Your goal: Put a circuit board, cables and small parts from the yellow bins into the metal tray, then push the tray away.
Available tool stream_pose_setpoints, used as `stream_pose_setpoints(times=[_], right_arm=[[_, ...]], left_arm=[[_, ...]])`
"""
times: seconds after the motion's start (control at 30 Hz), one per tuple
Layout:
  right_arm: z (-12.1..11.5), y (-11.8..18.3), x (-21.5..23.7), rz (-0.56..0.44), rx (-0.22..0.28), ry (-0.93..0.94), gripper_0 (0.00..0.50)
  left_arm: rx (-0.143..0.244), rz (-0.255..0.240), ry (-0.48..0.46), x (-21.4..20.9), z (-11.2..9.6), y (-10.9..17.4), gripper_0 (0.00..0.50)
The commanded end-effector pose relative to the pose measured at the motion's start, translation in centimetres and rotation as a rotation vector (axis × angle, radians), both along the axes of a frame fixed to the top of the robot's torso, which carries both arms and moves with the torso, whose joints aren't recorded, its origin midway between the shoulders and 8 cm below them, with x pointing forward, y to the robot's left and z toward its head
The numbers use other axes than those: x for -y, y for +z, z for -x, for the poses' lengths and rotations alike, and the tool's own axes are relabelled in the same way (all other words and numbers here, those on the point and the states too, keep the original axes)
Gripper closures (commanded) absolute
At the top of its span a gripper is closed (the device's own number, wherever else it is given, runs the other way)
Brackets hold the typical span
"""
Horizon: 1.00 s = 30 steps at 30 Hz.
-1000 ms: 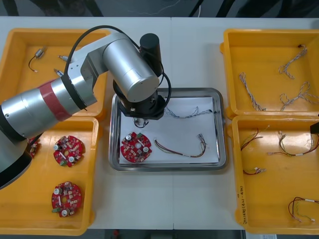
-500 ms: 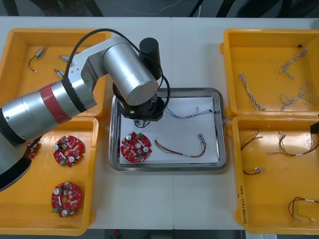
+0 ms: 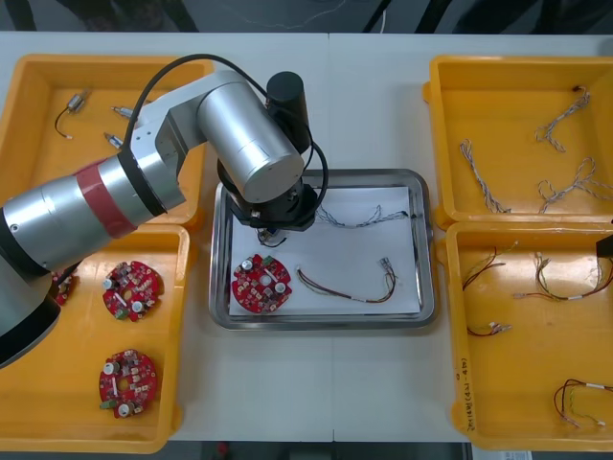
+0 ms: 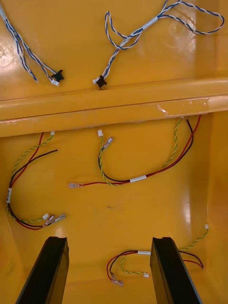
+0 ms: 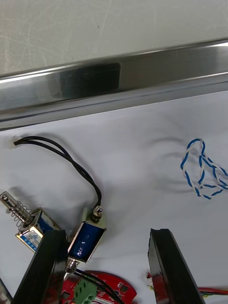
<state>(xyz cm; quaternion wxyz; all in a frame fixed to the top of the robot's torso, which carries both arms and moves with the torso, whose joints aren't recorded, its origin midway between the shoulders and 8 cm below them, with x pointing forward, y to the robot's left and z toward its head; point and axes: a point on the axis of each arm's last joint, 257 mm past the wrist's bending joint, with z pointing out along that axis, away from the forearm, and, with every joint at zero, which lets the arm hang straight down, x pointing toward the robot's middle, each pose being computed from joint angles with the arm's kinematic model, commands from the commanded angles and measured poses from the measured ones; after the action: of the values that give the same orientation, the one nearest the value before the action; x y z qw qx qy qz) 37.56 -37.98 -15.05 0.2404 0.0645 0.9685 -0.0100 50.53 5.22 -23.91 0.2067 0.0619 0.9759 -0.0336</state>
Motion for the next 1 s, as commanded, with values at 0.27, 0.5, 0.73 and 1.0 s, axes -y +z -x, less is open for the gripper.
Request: stream_pose_setpoints(times=[0.27,0.5,0.73,1.0], right_arm=[[0.3,-0.1,-0.8,0.018,0.000,0.044,0.000],[0.1,0.2,-0.6,0.027,0.008,0.043,0.000],[-0.3,0.8,-1.2,0.019,0.021,0.059,0.000],[-0.7,2.6,-3.0,0.009,0.026,0.144,0.000]], left_arm=[[-0.003,0.052,0.014,-1.6,0.2,6.9,0.000],[-0.016,0.050,0.028,-3.7,1.3,10.8,0.000],[-0.004,0.038,-0.024,-7.2,1.6,14.9,0.000],[0.084,0.029,-0.081,-10.7,0.6,18.3,0.000]])
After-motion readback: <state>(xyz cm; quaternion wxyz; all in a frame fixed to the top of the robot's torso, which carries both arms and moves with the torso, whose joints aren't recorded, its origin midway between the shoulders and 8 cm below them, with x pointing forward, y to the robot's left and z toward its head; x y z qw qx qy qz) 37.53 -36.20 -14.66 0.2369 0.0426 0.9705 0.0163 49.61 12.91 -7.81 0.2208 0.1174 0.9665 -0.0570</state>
